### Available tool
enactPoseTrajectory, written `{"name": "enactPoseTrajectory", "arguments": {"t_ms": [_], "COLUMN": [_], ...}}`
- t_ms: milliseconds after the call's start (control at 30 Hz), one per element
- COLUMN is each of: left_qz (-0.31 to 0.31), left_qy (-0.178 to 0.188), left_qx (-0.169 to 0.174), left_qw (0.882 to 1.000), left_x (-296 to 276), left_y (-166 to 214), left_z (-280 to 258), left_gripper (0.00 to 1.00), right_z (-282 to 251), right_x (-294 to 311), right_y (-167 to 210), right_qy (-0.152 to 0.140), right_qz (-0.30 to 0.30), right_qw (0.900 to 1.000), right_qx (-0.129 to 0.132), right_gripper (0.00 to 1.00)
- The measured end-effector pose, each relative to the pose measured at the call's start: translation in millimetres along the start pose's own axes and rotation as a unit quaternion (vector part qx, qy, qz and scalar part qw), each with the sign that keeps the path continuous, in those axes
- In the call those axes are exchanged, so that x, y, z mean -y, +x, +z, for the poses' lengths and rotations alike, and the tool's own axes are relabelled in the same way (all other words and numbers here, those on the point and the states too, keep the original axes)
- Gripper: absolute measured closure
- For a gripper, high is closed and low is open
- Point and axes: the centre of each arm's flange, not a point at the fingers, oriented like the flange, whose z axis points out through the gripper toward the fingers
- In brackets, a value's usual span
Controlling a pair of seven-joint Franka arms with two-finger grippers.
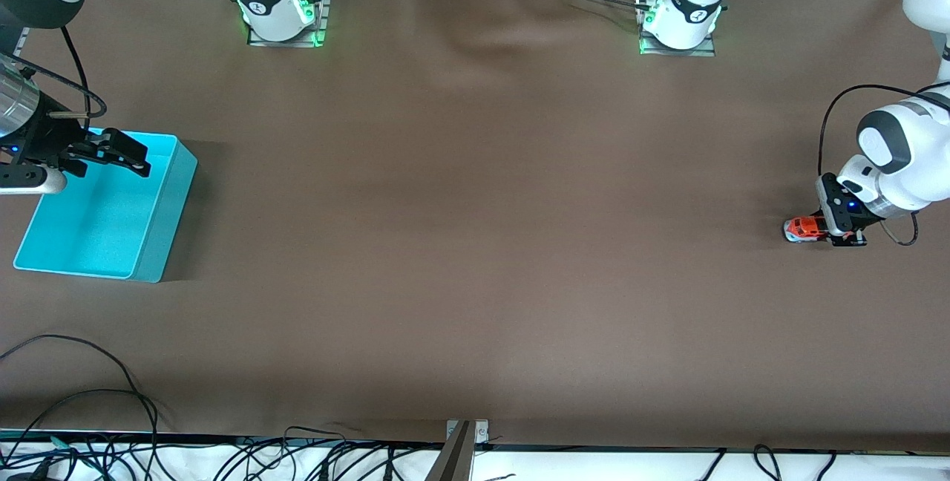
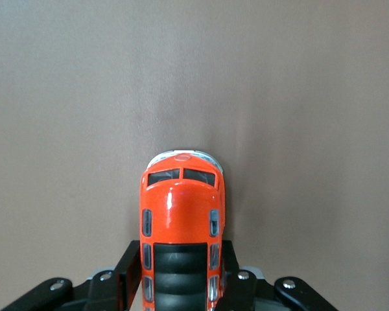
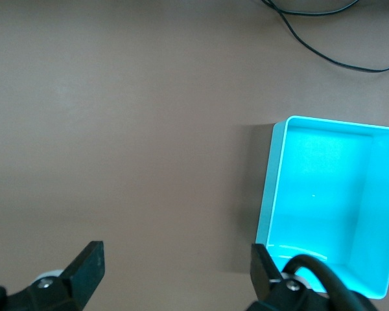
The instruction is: Wind up bus and store in blue box
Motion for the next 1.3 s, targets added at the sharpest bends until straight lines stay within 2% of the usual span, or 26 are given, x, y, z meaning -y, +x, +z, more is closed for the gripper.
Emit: {"name": "enactPoseTrajectory", "arguments": {"t_ms": [1302], "left_qz": [0.034], "left_qy": [0.011], "left_qx": [0.006], "left_qw": [0.999], "left_x": [-2], "left_y": [-52], "left_z": [0], "left_gripper": [0.48], "right_z": [0], "right_x": [0], "right_y": [0], "right_qy": [0.0], "right_qz": [0.0], "right_qw": [1.0], "right_qx": [0.0], "right_gripper": [0.0]}}
